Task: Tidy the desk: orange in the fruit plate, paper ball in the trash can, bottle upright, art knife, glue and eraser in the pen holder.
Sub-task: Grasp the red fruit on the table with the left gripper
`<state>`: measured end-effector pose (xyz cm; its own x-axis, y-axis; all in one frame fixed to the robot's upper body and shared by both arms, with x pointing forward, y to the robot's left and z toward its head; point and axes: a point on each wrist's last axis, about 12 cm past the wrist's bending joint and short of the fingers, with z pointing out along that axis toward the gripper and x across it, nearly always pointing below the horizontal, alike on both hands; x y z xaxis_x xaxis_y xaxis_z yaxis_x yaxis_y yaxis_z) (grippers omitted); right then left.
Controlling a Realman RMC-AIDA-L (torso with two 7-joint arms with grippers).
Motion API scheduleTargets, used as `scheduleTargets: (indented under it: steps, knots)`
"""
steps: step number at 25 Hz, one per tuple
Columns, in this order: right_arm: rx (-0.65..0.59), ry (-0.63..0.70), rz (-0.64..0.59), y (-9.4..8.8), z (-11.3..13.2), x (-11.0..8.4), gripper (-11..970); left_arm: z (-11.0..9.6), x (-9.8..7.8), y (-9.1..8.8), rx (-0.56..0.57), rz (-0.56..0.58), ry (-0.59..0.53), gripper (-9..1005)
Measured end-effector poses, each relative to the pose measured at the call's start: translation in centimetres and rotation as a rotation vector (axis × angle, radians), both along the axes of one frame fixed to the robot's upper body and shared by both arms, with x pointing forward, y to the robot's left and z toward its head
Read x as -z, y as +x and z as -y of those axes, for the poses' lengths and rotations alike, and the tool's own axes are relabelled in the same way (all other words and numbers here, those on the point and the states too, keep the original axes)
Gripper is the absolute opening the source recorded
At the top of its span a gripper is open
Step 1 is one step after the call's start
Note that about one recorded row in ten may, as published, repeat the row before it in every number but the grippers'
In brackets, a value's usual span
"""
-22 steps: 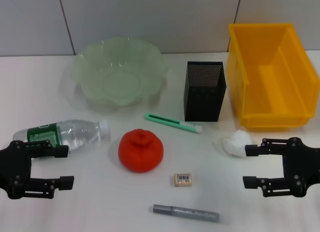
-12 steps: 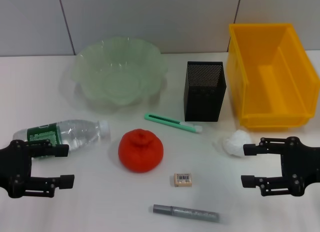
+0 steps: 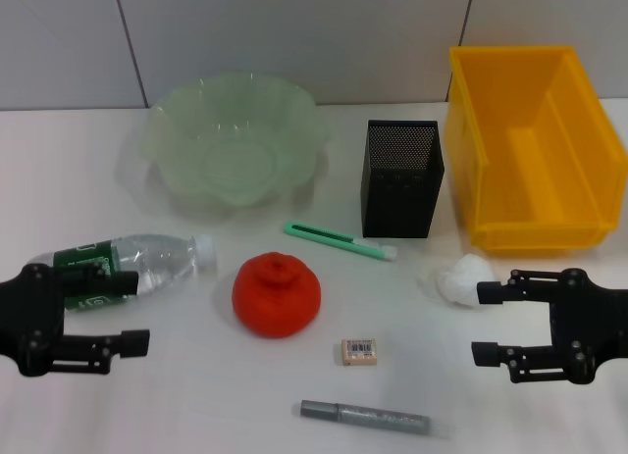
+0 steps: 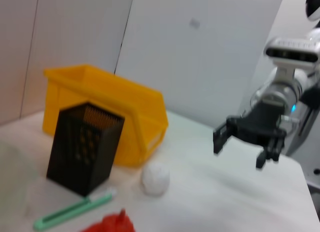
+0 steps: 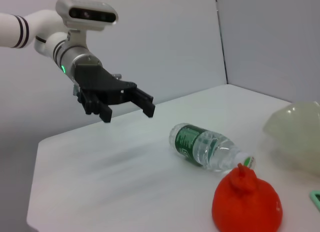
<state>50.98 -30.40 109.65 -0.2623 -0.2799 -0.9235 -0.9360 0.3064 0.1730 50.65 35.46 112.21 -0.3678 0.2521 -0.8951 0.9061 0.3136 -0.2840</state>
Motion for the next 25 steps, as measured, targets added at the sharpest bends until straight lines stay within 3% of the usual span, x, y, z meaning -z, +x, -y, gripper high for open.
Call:
scheduleTargets:
  steps: [5, 14, 19, 25]
  knots:
    - [0.034, 0.009, -0.013, -0.6, 0.7, 0.4, 758, 1.3, 0.0, 1.1, -0.033, 0.066, -0.022, 826]
    - [0.058, 0.017, -0.04, -1.4, 1.3, 0.7, 758, 5.8, 1.8, 4.8, -0.086, 0.122, 0.103, 821]
    - [0.066, 0.016, -0.046, -1.6, 1.5, 0.8, 757, 8.1, 3.2, 5.5, -0.079, 0.134, 0.166, 819]
    - [0.059, 0.019, -0.043, -1.3, 1.2, 0.7, 757, 9.2, 4.8, 6.1, -0.132, 0.162, 0.165, 816]
